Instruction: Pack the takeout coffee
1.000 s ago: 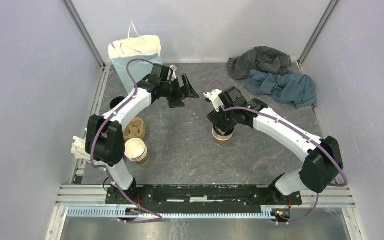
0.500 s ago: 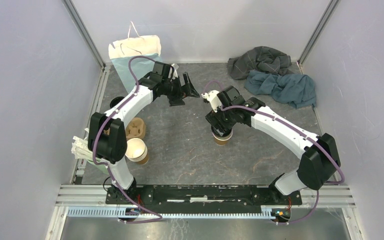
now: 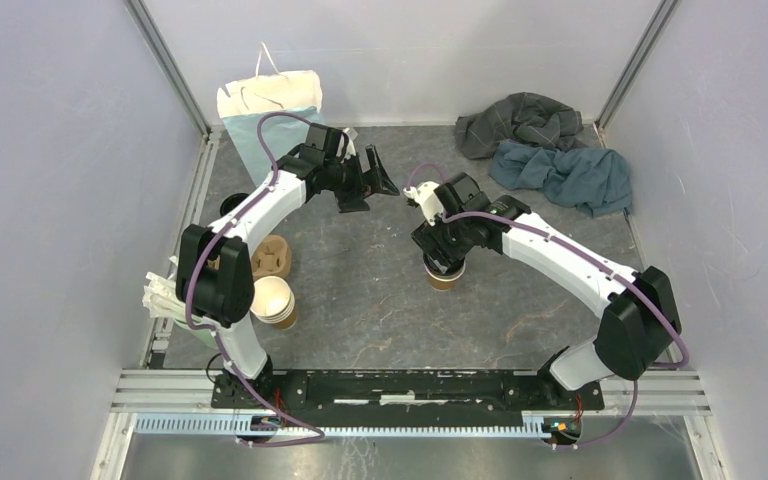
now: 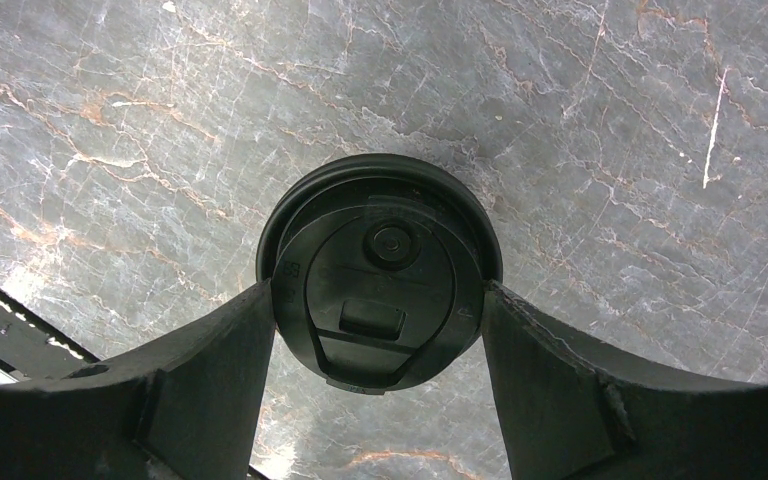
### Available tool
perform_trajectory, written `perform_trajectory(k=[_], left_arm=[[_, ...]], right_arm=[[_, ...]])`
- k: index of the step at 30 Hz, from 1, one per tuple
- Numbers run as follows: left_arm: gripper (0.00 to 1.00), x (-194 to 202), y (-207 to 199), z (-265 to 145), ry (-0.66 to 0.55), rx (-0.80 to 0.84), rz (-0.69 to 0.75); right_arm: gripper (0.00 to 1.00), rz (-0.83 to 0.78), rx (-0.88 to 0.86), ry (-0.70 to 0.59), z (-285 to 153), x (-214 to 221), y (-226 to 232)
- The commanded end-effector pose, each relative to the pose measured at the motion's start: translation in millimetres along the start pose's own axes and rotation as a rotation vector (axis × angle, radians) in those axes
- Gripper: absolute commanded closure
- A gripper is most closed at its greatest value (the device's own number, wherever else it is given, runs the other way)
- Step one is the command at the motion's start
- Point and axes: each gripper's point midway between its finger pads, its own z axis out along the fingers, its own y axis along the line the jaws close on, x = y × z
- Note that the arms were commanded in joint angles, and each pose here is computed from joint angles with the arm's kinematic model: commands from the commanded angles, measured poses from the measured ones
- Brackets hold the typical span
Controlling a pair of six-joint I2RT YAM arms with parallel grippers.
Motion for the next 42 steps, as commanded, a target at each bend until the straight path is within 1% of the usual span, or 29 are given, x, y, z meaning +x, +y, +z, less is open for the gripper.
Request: perform_trajectory(k=[1, 16, 42], left_arm=[[0.00, -6, -7, -7, -0.021, 0.020, 0.046], [0.00, -8, -11, -6, -0.018, 0.035, 0.049], [0.00, -4, -6, -4, -0.009, 0.026, 0.043]], right_arm=[[0.22, 0.001, 0.004, -0.018, -3, -2, 1], [0.21, 0.007, 0.001, -0.005, -1, 3, 1], [0.20, 0.015, -0.013, 0.018, 4, 9, 4]])
